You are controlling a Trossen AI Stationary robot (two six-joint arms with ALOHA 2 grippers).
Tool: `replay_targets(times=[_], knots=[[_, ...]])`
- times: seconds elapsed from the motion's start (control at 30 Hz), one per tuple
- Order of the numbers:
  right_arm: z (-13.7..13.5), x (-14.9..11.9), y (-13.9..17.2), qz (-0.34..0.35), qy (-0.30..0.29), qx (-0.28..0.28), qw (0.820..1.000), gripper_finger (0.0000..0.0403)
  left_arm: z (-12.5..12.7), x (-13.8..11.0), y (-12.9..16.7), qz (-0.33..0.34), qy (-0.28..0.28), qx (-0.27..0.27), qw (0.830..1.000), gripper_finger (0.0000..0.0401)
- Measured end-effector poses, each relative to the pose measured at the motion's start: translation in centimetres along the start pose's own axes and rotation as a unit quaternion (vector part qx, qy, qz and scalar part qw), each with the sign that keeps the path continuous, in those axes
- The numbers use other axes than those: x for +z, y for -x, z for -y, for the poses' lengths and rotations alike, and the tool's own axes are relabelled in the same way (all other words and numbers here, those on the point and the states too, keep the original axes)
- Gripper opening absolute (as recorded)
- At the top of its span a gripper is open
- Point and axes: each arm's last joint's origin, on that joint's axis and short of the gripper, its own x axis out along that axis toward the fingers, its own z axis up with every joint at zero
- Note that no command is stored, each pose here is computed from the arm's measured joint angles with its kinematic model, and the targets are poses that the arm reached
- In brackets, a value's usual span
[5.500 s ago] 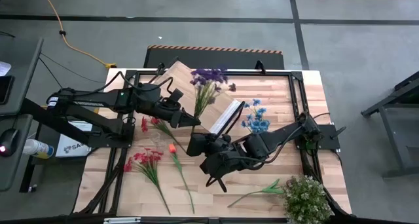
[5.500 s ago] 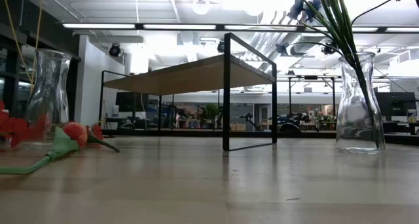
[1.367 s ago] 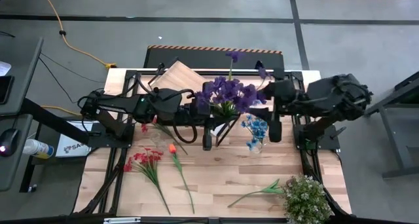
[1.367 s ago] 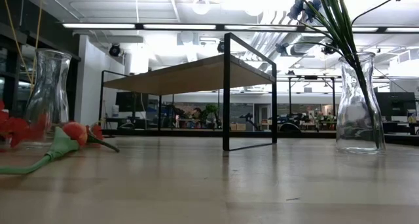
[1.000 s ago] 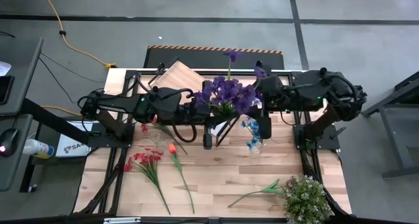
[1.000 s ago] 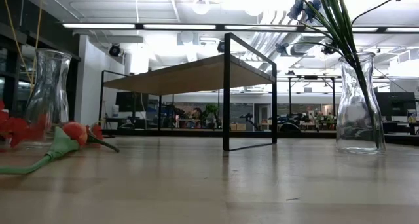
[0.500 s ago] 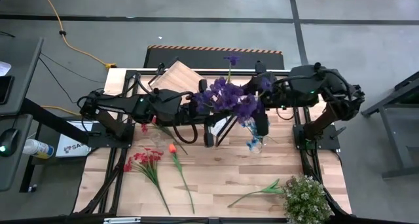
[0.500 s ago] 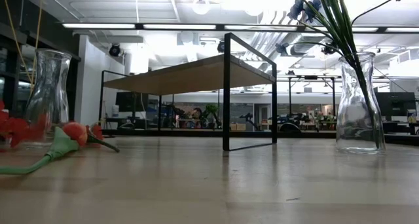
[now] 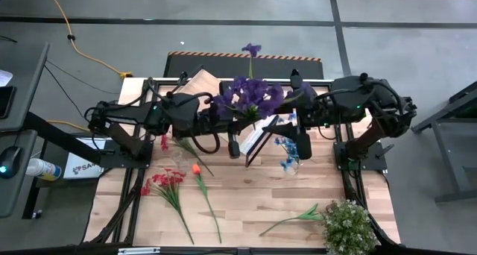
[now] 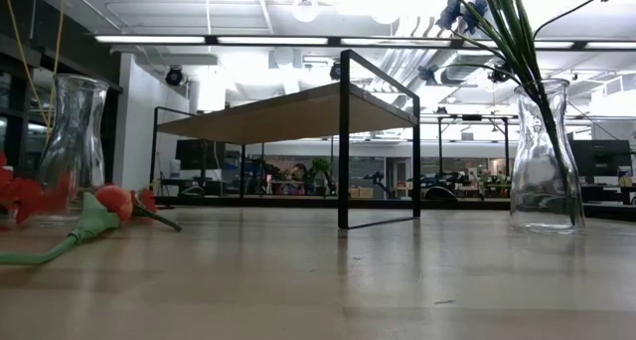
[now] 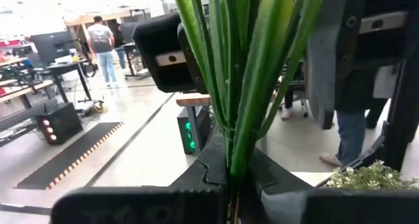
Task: Pick and place flowers into a vace then onto a shelf
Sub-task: Put the purple flower into the right transparent vase
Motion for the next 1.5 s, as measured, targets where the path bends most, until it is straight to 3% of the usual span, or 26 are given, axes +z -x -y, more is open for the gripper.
replay_targets(times=[1.1, 1.27, 1.5], knots=[[1.5, 1.1, -1.5, 0.047, 0.023, 0.011, 0.999, 0.0187, 0.1, 0.1, 0.0, 0.007, 0.013, -0.029, 0.999, 0.0041], [1.5, 1.0, -1.7, 0.045, 0.047, 0.010, 0.998, 0.0153, 0.1, 0.1, 0.0, 0.008, 0.013, -0.035, 0.999, 0.0041], [1.4, 1.1, -1.7, 0.049, 0.075, 0.012, 0.996, 0.0047, 0.1, 0.1, 0.0, 0.008, 0.015, -0.035, 0.999, 0.0041]])
